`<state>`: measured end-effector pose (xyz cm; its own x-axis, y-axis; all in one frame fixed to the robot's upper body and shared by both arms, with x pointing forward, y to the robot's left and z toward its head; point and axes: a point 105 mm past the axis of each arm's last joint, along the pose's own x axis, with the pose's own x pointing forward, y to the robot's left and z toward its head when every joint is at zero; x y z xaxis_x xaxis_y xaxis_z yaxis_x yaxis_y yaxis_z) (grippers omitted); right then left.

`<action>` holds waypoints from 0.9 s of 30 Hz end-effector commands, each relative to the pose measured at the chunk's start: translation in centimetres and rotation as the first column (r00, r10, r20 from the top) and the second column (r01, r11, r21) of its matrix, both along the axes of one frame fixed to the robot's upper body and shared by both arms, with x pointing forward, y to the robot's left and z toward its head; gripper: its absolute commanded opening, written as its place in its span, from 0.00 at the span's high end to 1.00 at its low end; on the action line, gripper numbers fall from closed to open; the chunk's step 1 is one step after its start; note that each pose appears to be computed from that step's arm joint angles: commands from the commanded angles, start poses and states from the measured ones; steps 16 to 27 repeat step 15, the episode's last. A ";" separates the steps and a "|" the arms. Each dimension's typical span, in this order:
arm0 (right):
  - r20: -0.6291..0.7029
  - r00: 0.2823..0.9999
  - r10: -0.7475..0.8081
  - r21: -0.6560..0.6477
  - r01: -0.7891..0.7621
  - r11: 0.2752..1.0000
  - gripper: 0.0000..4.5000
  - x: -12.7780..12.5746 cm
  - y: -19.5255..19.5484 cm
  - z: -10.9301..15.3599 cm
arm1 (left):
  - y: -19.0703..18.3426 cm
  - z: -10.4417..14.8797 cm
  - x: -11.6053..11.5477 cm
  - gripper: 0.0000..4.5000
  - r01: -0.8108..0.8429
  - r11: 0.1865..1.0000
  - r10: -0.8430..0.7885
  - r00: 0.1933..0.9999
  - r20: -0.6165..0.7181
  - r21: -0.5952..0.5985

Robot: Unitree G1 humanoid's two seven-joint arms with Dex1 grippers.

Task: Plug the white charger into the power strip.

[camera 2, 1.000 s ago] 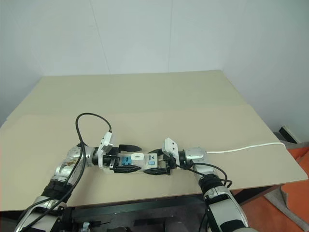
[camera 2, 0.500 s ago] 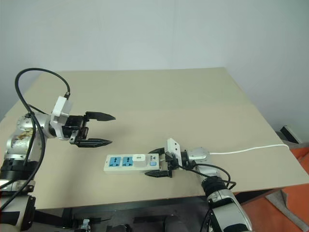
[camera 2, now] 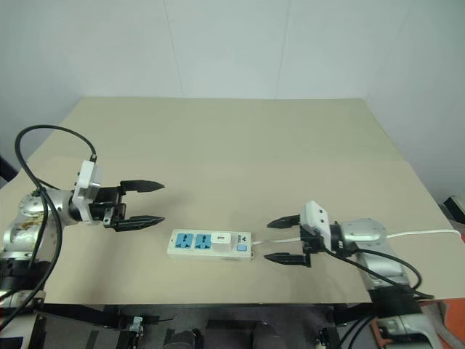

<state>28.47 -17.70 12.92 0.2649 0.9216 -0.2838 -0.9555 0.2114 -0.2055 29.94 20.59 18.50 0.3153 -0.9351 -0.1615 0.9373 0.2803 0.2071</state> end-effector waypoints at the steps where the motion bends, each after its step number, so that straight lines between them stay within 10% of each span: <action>1: 0.073 0.995 -0.068 0.029 0.066 0.997 0.01 -0.4 -2.0 2.9 | 0.9 1.6 -1.4 0.00 -0.015 1.000 0.015 1.000 0.022 -0.004; 27: 0.065 0.984 -0.166 0.008 0.166 0.986 0.01 -0.9 -3.7 3.3 | 1.0 0.9 -2.7 0.00 -0.034 0.999 0.034 0.999 -0.012 -0.004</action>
